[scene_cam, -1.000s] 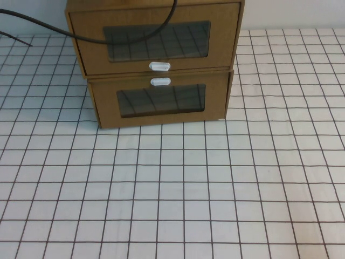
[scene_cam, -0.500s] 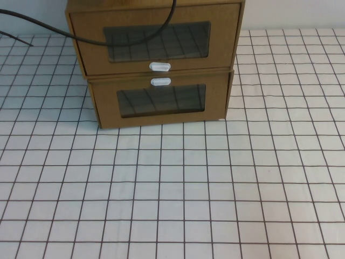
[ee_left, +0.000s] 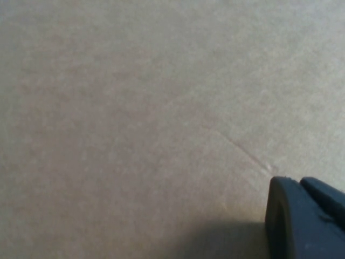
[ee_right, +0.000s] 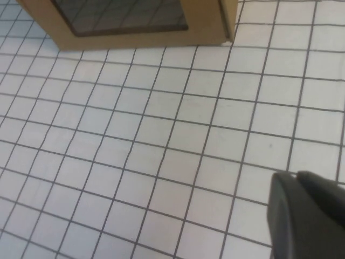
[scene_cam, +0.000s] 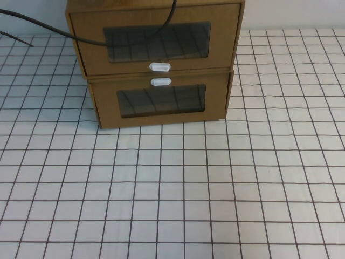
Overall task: Open the shoe box
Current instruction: 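Pull the top drawer of the cardboard box fully open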
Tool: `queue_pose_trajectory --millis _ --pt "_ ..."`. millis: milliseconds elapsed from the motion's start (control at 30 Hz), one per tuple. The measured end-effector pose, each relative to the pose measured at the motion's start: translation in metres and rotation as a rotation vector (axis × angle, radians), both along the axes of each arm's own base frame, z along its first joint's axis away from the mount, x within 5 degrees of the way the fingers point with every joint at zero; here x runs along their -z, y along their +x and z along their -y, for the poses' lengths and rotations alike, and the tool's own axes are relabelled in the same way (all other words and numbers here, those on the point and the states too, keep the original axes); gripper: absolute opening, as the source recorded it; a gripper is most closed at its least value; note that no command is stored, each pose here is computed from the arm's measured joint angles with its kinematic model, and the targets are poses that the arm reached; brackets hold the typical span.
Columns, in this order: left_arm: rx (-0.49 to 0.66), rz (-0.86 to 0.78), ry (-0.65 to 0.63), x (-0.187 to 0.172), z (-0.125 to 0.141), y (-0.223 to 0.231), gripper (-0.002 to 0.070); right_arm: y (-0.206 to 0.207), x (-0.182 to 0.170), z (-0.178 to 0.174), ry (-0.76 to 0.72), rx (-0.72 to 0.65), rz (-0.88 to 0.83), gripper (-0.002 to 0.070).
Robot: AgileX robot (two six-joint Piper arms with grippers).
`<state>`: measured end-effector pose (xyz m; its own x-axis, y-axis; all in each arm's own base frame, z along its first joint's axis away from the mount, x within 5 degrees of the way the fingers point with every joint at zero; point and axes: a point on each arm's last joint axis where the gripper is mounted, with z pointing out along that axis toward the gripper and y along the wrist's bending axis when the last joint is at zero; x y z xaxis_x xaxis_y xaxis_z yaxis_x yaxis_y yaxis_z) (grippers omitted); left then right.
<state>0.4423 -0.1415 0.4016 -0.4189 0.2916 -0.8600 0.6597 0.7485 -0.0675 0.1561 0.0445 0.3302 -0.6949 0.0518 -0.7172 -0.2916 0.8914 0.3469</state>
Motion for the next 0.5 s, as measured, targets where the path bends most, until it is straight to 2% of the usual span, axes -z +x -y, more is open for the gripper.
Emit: queue_pose_trajectory --millis 200,333,500 --pt "0.002 -0.004 -0.001 0.000 0.000 0.000 -0.0002 0.042 -0.002 -0.032 -0.027 -0.149 -0.053 -0.0013" --pt "0.003 -0.004 -0.001 0.000 0.000 0.000 -0.0002 0.064 -0.008 -0.069 -0.064 -0.260 -0.031 -0.0013" --pt "0.003 -0.005 -0.001 0.000 0.000 0.000 -0.0002 0.077 -0.012 -0.123 -0.195 -0.389 -0.002 -0.0013"
